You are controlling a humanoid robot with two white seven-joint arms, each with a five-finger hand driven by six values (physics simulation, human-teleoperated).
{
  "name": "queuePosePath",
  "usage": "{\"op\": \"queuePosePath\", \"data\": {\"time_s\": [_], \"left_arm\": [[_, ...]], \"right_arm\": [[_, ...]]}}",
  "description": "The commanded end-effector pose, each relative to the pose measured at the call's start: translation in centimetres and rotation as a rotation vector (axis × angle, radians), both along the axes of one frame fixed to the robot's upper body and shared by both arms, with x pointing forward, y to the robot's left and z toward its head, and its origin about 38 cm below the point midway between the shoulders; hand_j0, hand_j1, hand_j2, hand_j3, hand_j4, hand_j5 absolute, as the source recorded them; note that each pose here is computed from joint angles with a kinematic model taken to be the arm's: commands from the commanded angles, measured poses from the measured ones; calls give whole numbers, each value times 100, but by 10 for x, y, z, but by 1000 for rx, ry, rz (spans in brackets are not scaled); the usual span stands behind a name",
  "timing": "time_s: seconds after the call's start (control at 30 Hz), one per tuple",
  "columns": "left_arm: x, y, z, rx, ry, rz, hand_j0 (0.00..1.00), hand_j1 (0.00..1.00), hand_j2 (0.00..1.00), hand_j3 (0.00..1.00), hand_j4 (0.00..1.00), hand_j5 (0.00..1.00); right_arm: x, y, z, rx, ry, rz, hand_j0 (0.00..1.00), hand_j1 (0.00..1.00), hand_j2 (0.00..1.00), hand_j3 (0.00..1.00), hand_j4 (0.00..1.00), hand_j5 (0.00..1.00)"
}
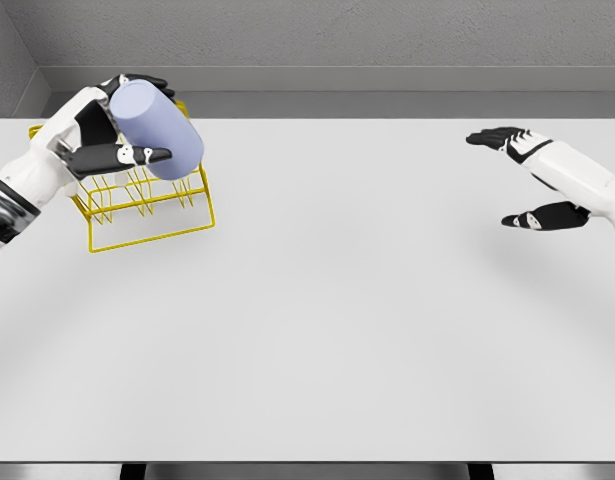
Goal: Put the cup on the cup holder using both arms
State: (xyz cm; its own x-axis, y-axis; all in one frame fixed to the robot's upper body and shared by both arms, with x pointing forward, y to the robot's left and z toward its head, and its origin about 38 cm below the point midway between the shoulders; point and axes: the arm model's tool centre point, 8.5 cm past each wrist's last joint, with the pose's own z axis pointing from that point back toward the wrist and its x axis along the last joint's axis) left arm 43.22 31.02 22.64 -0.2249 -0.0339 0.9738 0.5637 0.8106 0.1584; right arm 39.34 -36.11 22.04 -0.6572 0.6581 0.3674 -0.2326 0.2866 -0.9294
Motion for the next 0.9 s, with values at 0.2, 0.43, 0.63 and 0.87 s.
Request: {"op": "queuePosePath", "data": {"time_s": [0.2,0.43,0.63,0.87], "left_arm": [[1,-1,-3,-5,6,1,66,66,66,66,66,66],[1,1,-5,-2,12,7,67,67,67,67,67,67],[1,0,-10,4,23,5,68,68,68,68,68,68],[1,0,-11,9,26,6,81,81,81,81,81,81]], "right_arm": [[0,0,1,8,1,-1,100,100,100,100,100,100],[0,0,1,8,1,-1,100,100,100,100,100,100],[0,0,1,8,1,-1,100,100,100,100,100,100],[0,0,1,8,1,-1,100,100,100,100,100,100]]}}
